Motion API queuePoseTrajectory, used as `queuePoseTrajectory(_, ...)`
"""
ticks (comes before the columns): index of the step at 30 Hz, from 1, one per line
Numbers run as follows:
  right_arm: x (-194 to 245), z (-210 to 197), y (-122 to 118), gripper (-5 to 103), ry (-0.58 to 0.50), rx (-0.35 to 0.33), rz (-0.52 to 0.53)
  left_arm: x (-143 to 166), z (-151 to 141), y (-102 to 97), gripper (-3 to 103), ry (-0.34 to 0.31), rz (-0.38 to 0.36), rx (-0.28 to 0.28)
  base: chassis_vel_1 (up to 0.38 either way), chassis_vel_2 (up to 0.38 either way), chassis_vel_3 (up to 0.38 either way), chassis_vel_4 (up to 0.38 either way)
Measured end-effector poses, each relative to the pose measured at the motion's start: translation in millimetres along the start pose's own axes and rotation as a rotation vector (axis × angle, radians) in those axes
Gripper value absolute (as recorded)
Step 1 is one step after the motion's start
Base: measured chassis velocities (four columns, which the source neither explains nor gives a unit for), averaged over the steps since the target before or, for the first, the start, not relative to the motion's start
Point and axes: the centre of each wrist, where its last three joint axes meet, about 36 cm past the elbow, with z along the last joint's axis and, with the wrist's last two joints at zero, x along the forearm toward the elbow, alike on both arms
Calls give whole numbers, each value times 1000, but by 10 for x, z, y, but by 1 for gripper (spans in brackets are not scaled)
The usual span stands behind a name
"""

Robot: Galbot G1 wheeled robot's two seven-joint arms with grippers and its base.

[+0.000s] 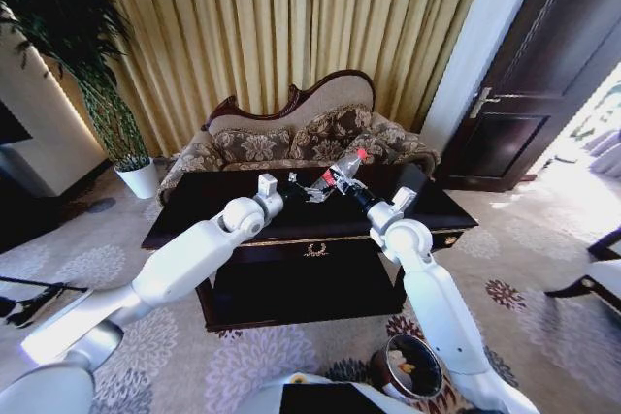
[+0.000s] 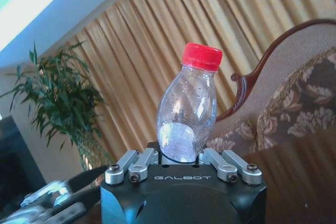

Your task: Move to the front of the table and place the trash on the table into the trash bin.

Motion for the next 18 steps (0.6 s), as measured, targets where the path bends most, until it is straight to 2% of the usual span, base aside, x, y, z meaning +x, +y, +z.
queuePoseTrajectory(3,22,40,-12,27,3,5,4,286,0,48,100,-19,-14,53,0,0,0,0)
queuePoseTrajectory(6,23,46,-11,27,4,7,5,363,8,78,100,-21,-12,62,0,0,0,0)
queuePoseTrajectory(9,17,65,5,27,6,10,3,612,37,100,100,-32,-14,90,0,0,0,0)
queuePoseTrajectory(11,18,68,11,27,6,11,2,662,50,99,100,-33,-20,96,0,0,0,0)
queuePoseTrajectory(17,84,62,49,27,1,22,3,990,97,127,100,-31,-100,124,0,0,0,0)
queuePoseTrajectory(18,123,71,48,27,-9,34,14,1107,84,139,100,-28,-149,129,0,0,0,0)
